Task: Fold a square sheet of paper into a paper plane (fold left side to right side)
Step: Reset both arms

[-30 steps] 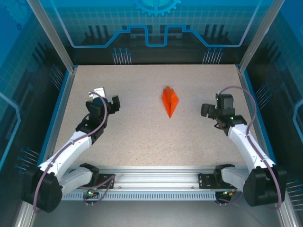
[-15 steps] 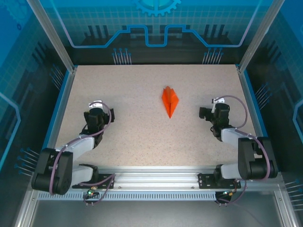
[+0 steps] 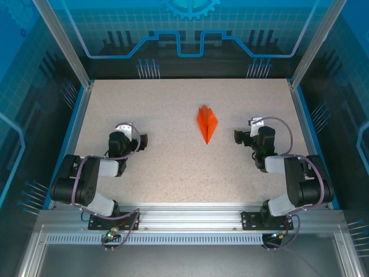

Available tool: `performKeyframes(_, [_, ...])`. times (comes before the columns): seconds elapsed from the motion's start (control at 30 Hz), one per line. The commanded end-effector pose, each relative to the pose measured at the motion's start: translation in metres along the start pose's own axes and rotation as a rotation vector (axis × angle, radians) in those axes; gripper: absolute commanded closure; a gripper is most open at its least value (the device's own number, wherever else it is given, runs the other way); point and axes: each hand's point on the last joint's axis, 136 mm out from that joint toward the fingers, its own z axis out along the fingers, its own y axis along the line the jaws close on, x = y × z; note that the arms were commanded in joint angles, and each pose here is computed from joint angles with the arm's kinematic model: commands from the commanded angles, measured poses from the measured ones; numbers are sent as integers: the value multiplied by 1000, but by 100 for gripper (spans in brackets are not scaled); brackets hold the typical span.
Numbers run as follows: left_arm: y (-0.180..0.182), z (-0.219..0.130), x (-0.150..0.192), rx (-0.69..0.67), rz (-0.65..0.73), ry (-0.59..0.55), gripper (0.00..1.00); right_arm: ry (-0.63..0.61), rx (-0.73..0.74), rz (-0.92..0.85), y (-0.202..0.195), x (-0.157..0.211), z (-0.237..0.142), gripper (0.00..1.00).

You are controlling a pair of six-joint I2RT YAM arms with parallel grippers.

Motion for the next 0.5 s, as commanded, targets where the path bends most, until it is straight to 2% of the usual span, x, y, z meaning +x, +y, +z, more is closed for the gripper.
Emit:
performKeyframes(0.0, [6,5,-25,5,-42,-55,1,-41,-9,-16,1,-10,1,0])
performKeyframes(0.47, [6,5,-25,3,-42,-55,1,-37,-14,-31,5,-11,1,0])
